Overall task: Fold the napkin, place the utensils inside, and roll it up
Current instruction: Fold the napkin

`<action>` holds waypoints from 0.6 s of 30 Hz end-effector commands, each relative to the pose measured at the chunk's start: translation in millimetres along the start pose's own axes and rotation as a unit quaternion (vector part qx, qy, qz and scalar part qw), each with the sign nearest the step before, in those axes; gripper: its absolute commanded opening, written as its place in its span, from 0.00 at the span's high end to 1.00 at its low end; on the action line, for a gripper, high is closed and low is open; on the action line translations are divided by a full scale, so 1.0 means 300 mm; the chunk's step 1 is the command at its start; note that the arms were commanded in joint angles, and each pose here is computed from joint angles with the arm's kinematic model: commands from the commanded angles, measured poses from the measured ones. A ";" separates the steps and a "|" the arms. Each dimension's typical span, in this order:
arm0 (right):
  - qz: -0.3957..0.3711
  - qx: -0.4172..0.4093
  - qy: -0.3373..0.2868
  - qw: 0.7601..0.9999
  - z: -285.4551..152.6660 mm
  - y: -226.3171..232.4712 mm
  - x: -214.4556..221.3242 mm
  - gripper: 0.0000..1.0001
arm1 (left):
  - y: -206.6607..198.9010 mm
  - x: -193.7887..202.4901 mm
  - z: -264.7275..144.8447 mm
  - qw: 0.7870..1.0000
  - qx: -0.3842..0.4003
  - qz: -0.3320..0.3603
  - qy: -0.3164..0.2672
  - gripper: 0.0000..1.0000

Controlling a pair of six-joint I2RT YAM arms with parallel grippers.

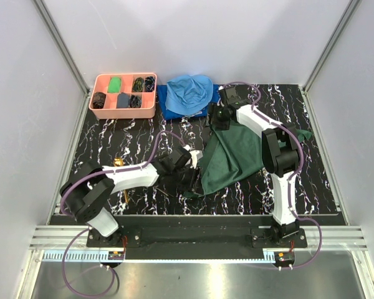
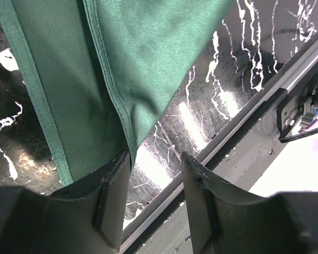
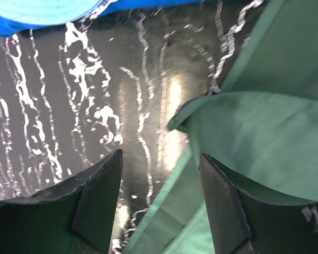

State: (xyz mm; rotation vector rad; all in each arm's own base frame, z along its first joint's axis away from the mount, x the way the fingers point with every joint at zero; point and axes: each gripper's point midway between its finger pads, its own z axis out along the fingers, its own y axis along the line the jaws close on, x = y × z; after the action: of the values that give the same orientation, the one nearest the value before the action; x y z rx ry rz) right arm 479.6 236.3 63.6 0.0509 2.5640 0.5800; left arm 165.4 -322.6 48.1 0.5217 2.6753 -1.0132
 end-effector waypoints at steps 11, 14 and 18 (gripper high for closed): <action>0.065 0.049 -0.034 0.996 0.003 -0.001 -0.062 0.39 | 0.015 0.025 0.009 1.000 -0.007 -0.003 0.008 0.64; 0.072 0.048 -0.032 0.996 0.027 0.000 -0.065 0.42 | 0.016 0.027 0.008 1.000 -0.008 -0.002 0.009 0.65; 0.079 0.048 -0.032 0.995 0.063 0.000 -0.077 0.48 | 0.016 0.028 0.006 1.000 -0.007 0.000 0.009 0.67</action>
State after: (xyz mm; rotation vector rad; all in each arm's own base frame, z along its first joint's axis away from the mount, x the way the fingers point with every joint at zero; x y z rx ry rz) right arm 493.3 237.4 56.9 0.2610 2.5683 0.5067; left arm 159.2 -316.4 41.0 0.5175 2.7144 -0.9860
